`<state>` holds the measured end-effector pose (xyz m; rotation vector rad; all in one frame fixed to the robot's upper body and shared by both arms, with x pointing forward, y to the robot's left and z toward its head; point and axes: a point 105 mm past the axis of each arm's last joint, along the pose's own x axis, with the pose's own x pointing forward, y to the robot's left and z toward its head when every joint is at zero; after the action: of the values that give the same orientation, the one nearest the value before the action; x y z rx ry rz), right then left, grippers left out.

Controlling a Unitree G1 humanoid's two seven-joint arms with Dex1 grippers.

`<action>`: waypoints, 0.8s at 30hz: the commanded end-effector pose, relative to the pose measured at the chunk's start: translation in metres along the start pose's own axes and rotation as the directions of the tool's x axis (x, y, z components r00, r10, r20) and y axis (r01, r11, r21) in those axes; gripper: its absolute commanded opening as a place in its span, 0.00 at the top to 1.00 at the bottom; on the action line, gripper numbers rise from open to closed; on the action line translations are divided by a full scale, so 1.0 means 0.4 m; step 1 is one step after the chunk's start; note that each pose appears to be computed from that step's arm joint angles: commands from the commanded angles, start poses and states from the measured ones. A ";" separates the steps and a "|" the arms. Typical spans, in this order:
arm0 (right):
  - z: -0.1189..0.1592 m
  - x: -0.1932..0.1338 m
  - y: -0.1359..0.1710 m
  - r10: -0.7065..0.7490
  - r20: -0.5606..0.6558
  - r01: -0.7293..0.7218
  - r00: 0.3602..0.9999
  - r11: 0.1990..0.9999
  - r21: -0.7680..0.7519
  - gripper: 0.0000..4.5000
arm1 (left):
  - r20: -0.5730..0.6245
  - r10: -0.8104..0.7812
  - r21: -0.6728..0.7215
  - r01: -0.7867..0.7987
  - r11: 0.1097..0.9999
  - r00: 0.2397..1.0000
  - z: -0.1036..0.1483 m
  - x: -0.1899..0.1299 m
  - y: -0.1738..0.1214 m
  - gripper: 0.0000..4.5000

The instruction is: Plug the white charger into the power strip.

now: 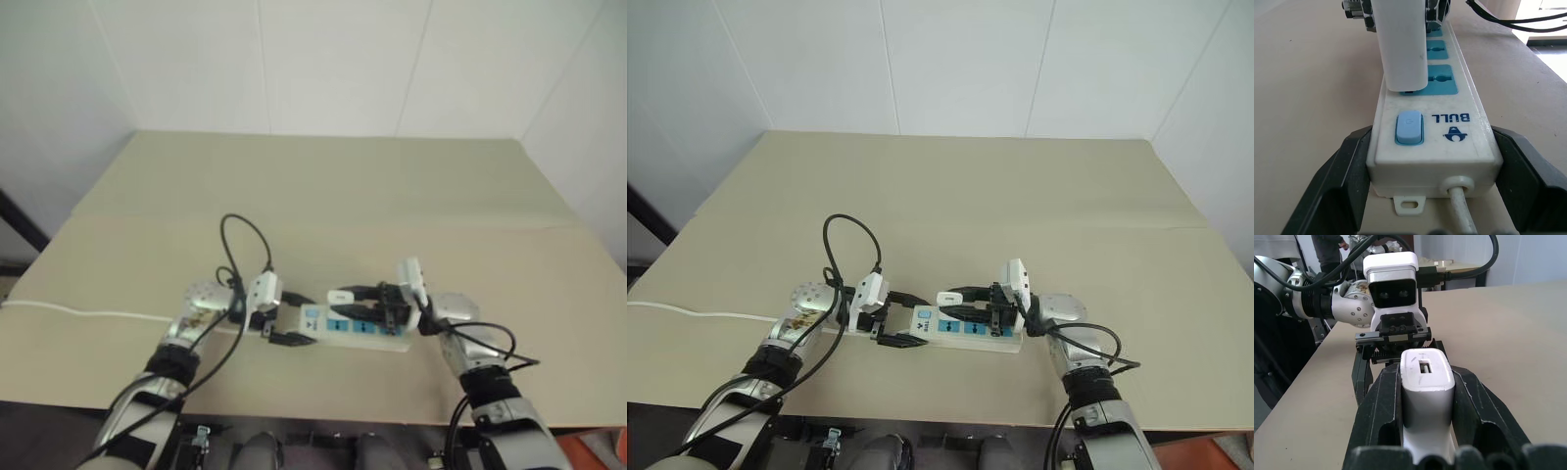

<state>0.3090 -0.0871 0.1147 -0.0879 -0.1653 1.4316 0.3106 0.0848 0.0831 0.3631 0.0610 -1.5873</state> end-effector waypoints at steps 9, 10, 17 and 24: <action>-0.083 -0.049 -0.004 -0.034 -0.173 0.039 0.984 0.999 0.022 0.76 | -0.034 -0.037 0.001 0.037 0.999 0.999 -0.009 -0.009 -0.017 0.28; -0.086 -0.050 -0.004 -0.034 -0.179 0.040 0.983 0.999 0.033 0.76 | -0.034 -0.036 0.000 0.037 0.999 0.999 -0.009 -0.009 -0.017 0.28; -0.092 -0.048 -0.015 -0.060 -0.204 0.073 0.977 0.996 0.056 0.76 | -0.024 -0.036 0.001 0.036 0.999 0.999 -0.008 -0.011 -0.019 0.28; -0.076 -0.055 -0.017 -0.083 -0.157 0.086 0.984 0.996 0.016 0.47 | -0.029 -0.034 0.001 0.034 0.999 0.999 -0.009 -0.012 -0.016 0.28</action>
<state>0.3153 -0.0911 0.1054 -0.1759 -0.1185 1.4109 0.3108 0.0879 0.0815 0.3643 0.0702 -1.5754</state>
